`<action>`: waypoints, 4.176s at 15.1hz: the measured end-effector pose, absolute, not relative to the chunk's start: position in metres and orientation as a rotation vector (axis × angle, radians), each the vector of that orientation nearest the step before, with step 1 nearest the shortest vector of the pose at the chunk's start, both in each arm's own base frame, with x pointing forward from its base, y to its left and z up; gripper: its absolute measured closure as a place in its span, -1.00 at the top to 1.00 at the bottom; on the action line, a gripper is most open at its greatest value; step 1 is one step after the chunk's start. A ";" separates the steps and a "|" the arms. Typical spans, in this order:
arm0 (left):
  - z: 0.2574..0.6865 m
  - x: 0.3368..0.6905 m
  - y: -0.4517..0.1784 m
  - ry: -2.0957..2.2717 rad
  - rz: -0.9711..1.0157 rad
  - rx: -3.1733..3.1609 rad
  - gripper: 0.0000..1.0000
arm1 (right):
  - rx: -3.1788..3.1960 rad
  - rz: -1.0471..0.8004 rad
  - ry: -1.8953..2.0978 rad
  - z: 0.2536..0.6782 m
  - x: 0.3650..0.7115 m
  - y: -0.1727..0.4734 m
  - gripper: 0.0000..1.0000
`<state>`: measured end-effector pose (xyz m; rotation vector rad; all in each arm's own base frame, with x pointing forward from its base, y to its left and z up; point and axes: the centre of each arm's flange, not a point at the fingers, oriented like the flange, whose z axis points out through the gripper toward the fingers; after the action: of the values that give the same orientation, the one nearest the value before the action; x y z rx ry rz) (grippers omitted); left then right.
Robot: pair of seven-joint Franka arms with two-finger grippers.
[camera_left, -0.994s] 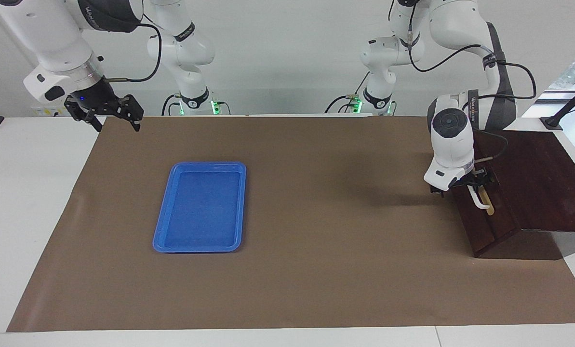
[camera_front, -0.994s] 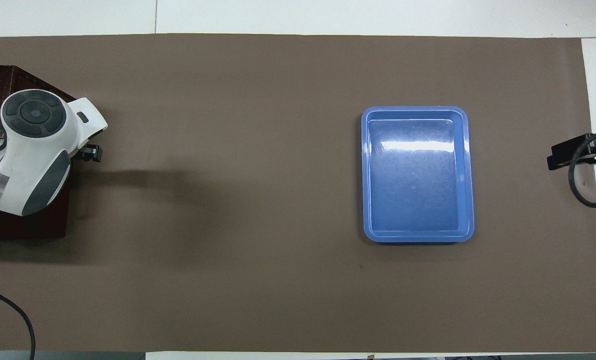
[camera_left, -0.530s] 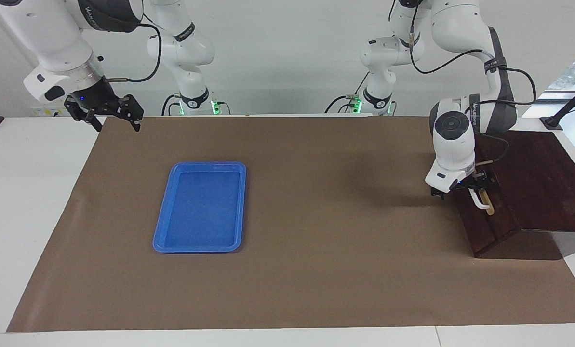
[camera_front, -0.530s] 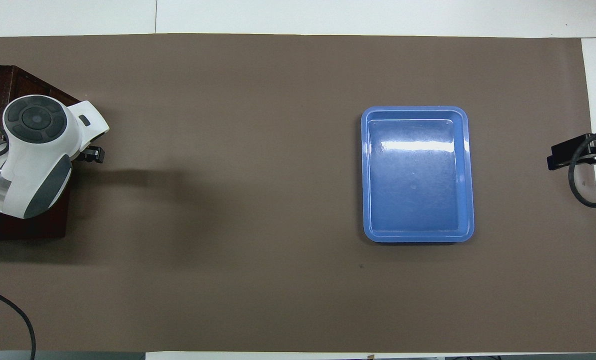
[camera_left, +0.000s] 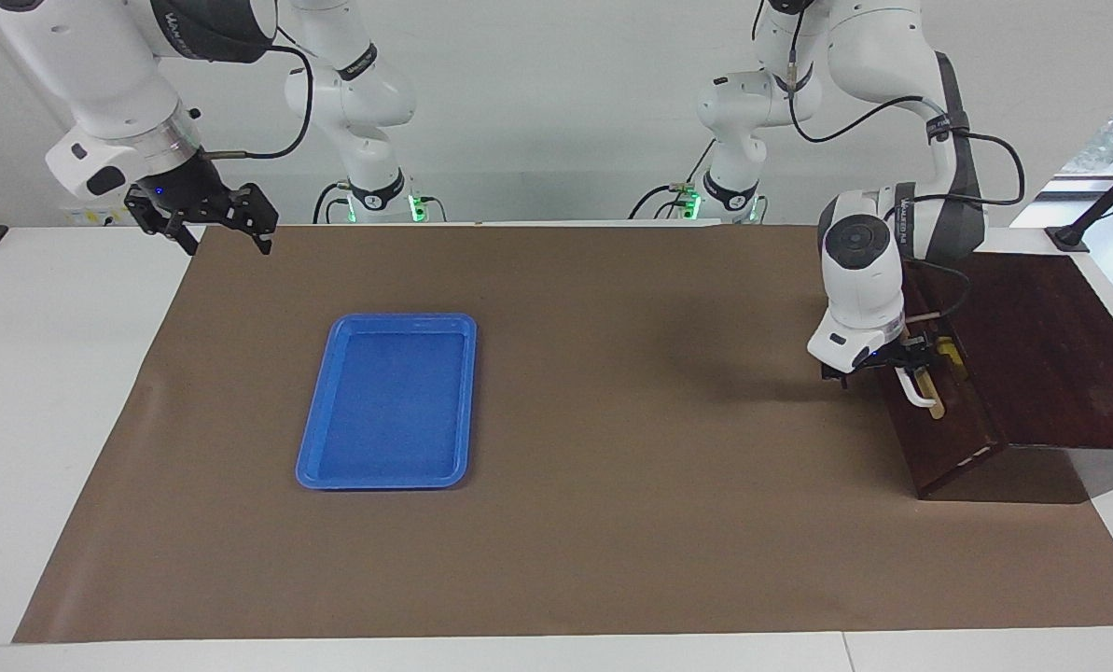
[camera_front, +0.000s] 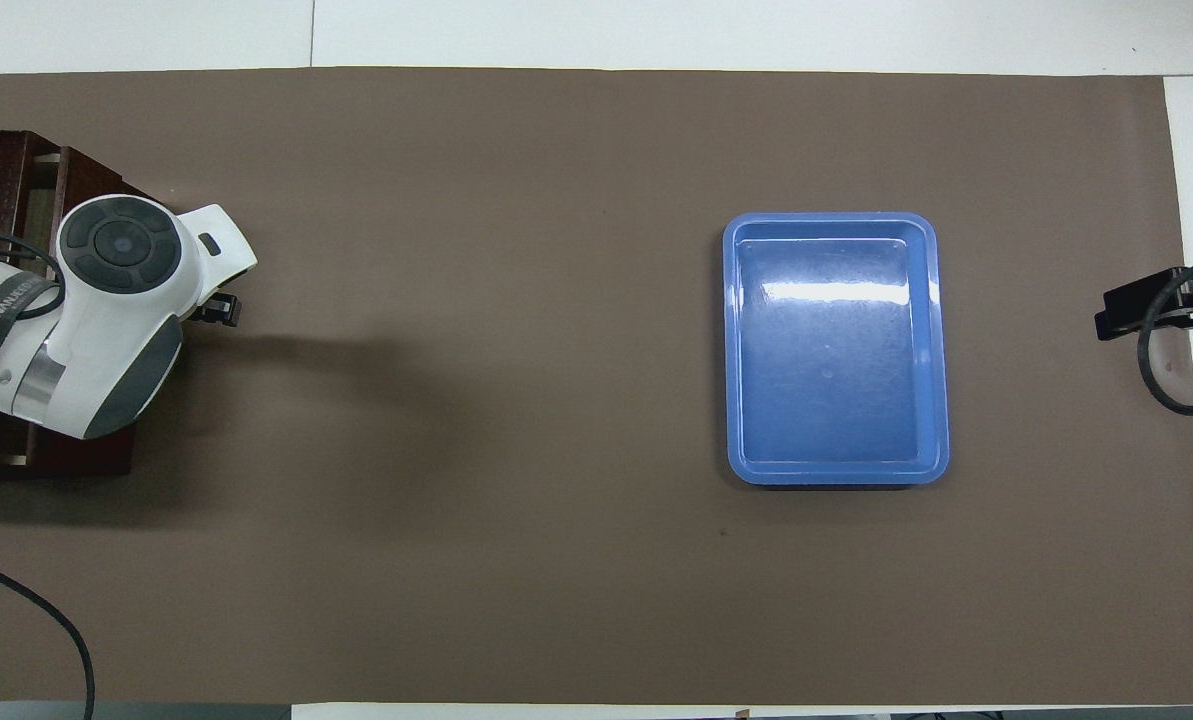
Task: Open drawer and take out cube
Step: 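Pull the drawer open toward the tray with the left gripper, then lower the left gripper into the drawer and grasp the yellow cube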
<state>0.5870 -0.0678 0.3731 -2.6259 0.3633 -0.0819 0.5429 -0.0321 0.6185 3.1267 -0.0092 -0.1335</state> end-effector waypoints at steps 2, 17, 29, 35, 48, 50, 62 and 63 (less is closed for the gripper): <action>0.373 0.584 -0.085 0.394 -0.086 -2.626 1.00 | 3.127 -0.133 -0.009 0.618 0.543 -0.032 1.00; 0.376 0.576 -0.128 0.435 -0.097 -2.674 1.00 | 3.127 -0.133 -0.011 0.618 0.543 -0.033 1.00; 0.420 0.576 -0.153 0.361 -0.030 -2.729 1.00 | 3.127 -0.134 -0.011 0.618 0.543 -0.033 1.00; 0.506 0.574 -0.153 0.207 -0.017 -2.849 1.00 | 3.127 -0.134 -0.011 0.618 0.543 -0.033 1.00; 0.559 0.581 -0.001 -0.919 -0.099 -2.994 1.00 | 3.127 -0.133 -0.011 0.619 0.543 -0.033 1.00; 0.560 0.583 0.018 -1.133 -0.130 -2.944 1.00 | 3.127 -0.133 -0.011 0.618 0.543 -0.033 1.00; 0.487 0.597 0.061 -2.035 0.003 -2.399 1.00 | 3.127 -0.134 -0.011 0.618 0.543 -0.033 1.00; 0.482 0.597 0.059 -2.038 0.005 -2.384 1.00 | 3.127 -0.134 -0.011 0.618 0.543 -0.033 1.00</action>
<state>0.5973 0.0587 0.4818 -2.3845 -2.0378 0.0051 0.5428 -0.0328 0.6184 3.1267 -0.0112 -0.1339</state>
